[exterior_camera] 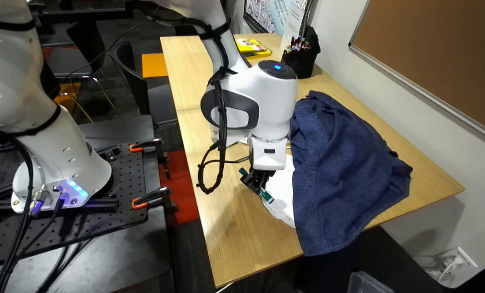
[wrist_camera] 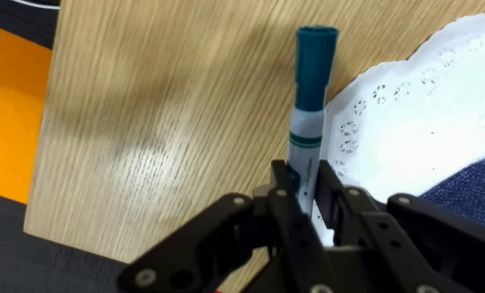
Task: Move the marker slightly to the right
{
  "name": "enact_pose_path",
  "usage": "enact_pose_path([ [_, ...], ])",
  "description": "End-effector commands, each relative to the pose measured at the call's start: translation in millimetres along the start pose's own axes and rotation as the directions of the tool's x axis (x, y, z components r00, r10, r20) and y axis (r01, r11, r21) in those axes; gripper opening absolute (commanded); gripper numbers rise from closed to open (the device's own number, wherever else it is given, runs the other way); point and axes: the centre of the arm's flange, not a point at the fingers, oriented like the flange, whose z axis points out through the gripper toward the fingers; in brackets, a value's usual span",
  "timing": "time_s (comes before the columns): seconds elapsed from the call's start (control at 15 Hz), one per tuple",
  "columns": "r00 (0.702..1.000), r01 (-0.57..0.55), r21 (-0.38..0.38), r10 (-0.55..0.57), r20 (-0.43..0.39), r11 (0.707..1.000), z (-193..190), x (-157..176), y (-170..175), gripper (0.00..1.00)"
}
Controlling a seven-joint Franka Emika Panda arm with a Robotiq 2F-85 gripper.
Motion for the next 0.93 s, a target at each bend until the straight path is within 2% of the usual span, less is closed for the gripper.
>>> enact_pose_path([
  [0.0, 0.989, -0.145, 0.043, 0.146, -0.016, 0.989, 14.2, 5.3, 1.9, 0.05],
  [0.27, 0.97, -0.238, 0.056, 0.241, -0.038, 0.97, 24.5, 10.8, 8.0, 0.05],
  [0.47, 0.962, -0.27, 0.036, 0.271, -0.038, 0.962, 36.0, 11.5, 7.8, 0.05],
  [0.53, 0.96, -0.277, 0.028, 0.278, -0.038, 0.96, 39.7, 11.7, 6.7, 0.16],
  [0.6, 0.957, -0.285, 0.018, 0.286, -0.04, 0.958, 42.4, 11.6, 5.3, 0.36],
  [0.67, 0.956, -0.291, 0.013, 0.291, -0.04, 0.957, 44.2, 11.7, 4.4, 0.47],
  [0.87, 0.953, -0.3, 0.005, 0.3, -0.043, 0.954, 48.2, 11.1, 2.1, 0.68],
])
